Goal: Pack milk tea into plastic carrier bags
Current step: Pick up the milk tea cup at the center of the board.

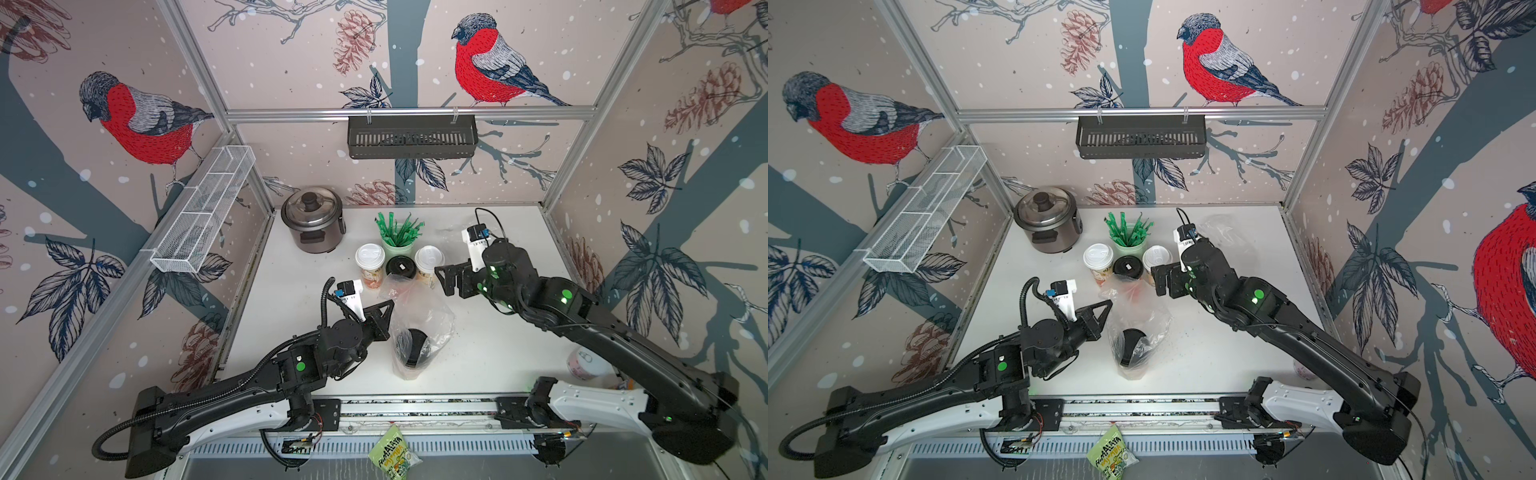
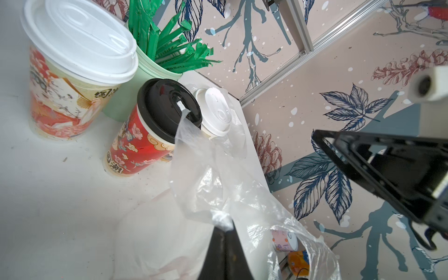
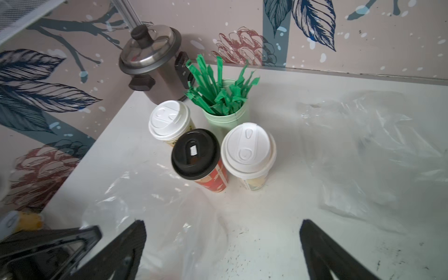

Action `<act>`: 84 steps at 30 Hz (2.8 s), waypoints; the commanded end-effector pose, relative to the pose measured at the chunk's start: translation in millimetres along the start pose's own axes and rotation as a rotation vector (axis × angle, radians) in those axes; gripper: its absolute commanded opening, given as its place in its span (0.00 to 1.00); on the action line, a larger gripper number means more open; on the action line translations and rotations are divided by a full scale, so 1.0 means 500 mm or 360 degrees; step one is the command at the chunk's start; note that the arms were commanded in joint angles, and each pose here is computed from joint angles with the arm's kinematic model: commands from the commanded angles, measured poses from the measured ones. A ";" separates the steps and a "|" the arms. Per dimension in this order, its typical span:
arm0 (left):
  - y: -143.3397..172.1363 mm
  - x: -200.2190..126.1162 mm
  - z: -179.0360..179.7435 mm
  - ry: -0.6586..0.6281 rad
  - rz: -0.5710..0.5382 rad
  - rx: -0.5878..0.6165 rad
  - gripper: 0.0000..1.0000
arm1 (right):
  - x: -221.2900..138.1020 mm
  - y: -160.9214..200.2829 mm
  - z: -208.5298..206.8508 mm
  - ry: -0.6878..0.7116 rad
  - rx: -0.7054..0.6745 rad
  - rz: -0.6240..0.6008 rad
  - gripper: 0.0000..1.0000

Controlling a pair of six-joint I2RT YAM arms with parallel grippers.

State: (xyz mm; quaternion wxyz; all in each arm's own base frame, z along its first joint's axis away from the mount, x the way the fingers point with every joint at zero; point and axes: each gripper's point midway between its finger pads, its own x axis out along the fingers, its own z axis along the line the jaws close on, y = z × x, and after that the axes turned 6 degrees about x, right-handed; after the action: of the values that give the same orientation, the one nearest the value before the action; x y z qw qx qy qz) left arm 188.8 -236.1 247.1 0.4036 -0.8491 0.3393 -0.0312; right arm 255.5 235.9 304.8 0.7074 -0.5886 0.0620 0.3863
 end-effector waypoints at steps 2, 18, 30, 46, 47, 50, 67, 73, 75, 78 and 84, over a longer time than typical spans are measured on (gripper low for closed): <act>-0.018 -0.005 0.002 -0.0015 -0.0060 0.0084 0.00 | 0.048 -0.019 -0.002 -0.0069 -0.0073 0.0045 1.00; -0.030 -0.017 0.017 -0.0057 -0.0109 0.0165 0.00 | 0.245 0.007 -0.051 0.0082 -0.0162 0.0368 0.93; -0.033 -0.023 0.022 -0.0053 -0.0121 0.0159 0.00 | 0.292 0.040 -0.062 0.0156 -0.0208 0.0508 0.87; -0.030 -0.023 0.023 -0.0044 -0.0115 0.0132 0.00 | 0.309 0.067 -0.067 0.0239 -0.0266 0.0580 0.70; -0.029 -0.023 0.023 -0.0045 -0.0114 0.0134 0.00 | 0.308 0.066 -0.067 0.0242 -0.0264 0.0576 0.69; -0.029 -0.023 0.023 -0.0043 -0.0111 0.0134 0.00 | 0.296 0.049 -0.062 0.0232 -0.0256 0.0532 0.66; -0.022 -0.020 0.029 -0.0055 -0.0098 0.0151 0.00 | 0.052 -0.124 -0.013 0.0056 -0.0143 0.0022 0.63; -0.021 -0.019 0.028 -0.0055 -0.0094 0.0155 0.00 | -0.079 -0.174 0.034 -0.0109 -0.0108 -0.0179 0.63; -0.020 -0.018 0.027 -0.0053 -0.0090 0.0159 0.00 | -0.108 -0.177 0.058 -0.0180 -0.0111 -0.0209 0.63; -0.018 -0.014 0.024 -0.0052 -0.0083 0.0170 0.00 | -0.144 -0.174 0.100 -0.0293 -0.0126 -0.0236 0.63; -0.015 -0.006 0.016 -0.0045 -0.0067 0.0183 0.00 | -0.172 -0.134 0.169 -0.0460 -0.0167 -0.0161 0.62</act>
State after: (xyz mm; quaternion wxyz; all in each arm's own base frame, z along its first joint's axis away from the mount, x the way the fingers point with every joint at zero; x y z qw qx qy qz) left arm 190.6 -225.5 238.5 0.4630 -0.8249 0.3217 -0.0407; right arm 216.1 263.9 430.0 0.6974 -0.5749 -0.0888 0.4186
